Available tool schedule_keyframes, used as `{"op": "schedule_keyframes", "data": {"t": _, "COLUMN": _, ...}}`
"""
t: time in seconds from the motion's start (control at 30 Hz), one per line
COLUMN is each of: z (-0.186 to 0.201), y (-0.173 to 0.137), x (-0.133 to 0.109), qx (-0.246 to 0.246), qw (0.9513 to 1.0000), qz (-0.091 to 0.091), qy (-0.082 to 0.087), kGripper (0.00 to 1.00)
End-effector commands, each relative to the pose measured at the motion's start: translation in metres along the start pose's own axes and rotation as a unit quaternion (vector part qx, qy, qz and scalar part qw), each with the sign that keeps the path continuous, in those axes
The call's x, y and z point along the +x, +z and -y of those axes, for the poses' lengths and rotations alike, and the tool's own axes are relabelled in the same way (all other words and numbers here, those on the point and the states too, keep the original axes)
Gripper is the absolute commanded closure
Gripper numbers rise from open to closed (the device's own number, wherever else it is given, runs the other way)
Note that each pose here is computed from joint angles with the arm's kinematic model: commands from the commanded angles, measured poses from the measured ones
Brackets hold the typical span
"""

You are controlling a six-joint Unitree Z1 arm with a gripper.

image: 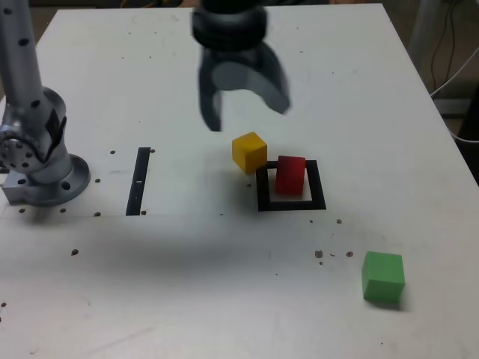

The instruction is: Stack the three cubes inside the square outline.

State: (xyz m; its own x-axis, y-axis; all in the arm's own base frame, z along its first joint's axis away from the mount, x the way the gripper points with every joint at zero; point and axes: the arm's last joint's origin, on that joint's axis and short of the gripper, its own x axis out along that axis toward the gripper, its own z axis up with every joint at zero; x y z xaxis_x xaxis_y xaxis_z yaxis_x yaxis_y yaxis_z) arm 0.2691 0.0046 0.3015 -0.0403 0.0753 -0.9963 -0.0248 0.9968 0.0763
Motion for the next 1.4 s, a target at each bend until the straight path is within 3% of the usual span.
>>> {"op": "schedule_keyframes", "data": {"t": 0.0, "z": -0.012, "y": -0.006, "x": 0.003, "qx": -0.029, "qw": 0.9995, "qz": -0.006, "qy": -0.007, "kGripper": 0.00}}
{"op": "schedule_keyframes", "data": {"t": 0.17, "z": -0.037, "y": -0.011, "x": 0.018, "qx": -0.081, "qw": 0.9960, "qz": -0.030, "qy": -0.023, "kGripper": 0.00}}
{"op": "schedule_keyframes", "data": {"t": 0.37, "z": -0.044, "y": -0.003, "x": 0.034, "qx": -0.116, "qw": 0.9917, "qz": -0.034, "qy": -0.044, "kGripper": 0.00}}
{"op": "schedule_keyframes", "data": {"t": 0.57, "z": -0.037, "y": 0.006, "x": 0.050, "qx": -0.160, "qw": 0.9838, "qz": -0.048, "qy": -0.066, "kGripper": 0.02}}
{"op": "schedule_keyframes", "data": {"t": 0.7, "z": -0.033, "y": 0.011, "x": 0.053, "qx": -0.178, "qw": 0.9809, "qz": -0.043, "qy": -0.066, "kGripper": 0.02}}
{"op": "schedule_keyframes", "data": {"t": 0.9, "z": -0.031, "y": 0.020, "x": 0.059, "qx": -0.182, "qw": 0.9804, "qz": -0.037, "qy": -0.065, "kGripper": 0.03}}
{"op": "schedule_keyframes", "data": {"t": 1.37, "z": -0.032, "y": 0.036, "x": 0.084, "qx": -0.186, "qw": 0.9787, "qz": -0.068, "qy": -0.053, "kGripper": 0.24}}
